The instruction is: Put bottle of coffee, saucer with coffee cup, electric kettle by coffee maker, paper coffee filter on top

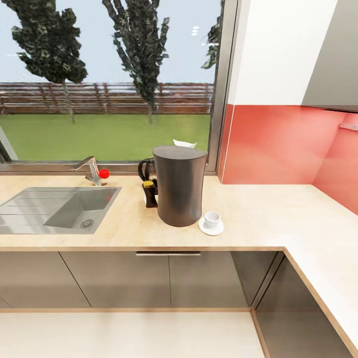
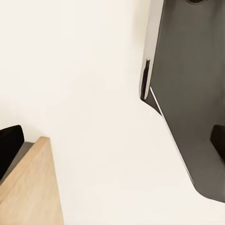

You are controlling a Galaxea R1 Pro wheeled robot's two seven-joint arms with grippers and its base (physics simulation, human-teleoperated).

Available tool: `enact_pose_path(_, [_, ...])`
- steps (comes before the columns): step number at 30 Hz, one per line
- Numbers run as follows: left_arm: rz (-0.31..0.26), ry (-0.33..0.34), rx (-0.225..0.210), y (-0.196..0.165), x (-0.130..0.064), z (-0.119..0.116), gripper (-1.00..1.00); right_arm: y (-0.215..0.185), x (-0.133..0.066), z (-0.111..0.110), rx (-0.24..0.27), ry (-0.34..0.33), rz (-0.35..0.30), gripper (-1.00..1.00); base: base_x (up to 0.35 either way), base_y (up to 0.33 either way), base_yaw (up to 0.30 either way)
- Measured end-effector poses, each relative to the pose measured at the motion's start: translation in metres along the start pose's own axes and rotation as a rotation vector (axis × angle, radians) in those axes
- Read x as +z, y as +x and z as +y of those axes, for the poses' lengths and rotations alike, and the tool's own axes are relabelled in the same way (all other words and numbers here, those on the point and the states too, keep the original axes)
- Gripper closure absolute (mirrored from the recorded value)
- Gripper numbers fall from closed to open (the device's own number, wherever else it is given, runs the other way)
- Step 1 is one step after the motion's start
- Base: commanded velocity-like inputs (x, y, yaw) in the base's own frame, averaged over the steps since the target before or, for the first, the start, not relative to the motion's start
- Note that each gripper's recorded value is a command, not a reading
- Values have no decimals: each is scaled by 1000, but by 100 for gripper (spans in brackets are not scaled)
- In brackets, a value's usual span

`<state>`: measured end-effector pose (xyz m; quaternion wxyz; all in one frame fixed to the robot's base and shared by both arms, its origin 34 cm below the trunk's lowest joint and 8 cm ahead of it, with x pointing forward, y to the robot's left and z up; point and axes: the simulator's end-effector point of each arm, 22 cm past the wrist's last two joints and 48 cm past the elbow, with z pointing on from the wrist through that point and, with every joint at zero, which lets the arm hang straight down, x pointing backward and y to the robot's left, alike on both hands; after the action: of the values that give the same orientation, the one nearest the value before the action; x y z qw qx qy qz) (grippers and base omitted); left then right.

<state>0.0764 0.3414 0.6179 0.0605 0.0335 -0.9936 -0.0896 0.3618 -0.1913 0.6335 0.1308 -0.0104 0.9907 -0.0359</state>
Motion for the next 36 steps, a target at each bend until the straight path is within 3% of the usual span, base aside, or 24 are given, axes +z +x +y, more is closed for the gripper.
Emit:
enact_pose_path(4, [1, -3, -3, 0, 0, 3, -100, 28, 2, -24, -23, 29, 121, -100, 0, 0, 0])
enact_pose_path(8, [-2, -1, -4, -2, 0, 2, -100, 41, 1, -35, -35, 43, 166, -100, 0, 0, 0])
enact_pose_path(32, [-3, 0, 3, -3, 0, 0, -100, 42, 1, -35, -37, 45, 168, -100, 0, 0, 0])
enact_pose_path(36, [-2, 6, -13, -3, 0, -5, -100, 35, 2, -36, -32, 47, 136, -100, 0, 0, 0])
